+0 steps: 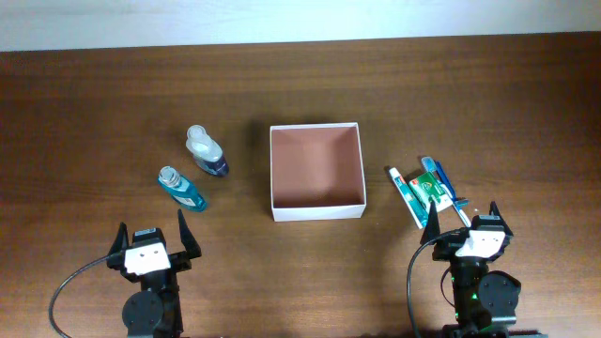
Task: Pack container
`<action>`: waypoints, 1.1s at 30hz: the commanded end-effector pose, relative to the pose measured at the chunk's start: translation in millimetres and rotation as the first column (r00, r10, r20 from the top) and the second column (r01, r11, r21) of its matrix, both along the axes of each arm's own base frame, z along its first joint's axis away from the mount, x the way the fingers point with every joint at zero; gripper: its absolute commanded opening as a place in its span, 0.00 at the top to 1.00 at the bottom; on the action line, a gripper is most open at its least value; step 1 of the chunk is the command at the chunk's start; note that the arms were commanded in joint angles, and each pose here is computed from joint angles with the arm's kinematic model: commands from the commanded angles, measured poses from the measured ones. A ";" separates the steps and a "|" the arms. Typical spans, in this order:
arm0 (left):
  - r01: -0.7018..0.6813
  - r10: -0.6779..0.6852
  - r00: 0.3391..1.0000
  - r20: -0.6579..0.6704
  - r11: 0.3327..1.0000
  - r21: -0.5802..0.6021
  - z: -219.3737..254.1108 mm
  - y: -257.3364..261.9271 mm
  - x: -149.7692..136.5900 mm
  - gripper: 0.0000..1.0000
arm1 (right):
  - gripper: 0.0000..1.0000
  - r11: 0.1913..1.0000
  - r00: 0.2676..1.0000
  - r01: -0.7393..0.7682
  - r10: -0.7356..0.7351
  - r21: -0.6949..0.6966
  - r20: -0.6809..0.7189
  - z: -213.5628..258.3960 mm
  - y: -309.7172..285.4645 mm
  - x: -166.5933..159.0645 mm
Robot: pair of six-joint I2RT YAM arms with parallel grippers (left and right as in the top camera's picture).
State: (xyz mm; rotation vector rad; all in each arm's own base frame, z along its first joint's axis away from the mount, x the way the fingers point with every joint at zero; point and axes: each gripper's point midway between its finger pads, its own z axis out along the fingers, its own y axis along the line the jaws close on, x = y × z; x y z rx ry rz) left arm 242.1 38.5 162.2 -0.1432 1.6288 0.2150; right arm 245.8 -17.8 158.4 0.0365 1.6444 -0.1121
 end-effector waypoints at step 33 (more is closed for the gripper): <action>0.012 -0.012 1.000 -0.002 1.000 0.015 -0.9 -1.5 0.1 0.01 | 0.01 0.990 0.990 -0.138 0.138 0.008 0.015 2.1 24.3 0.5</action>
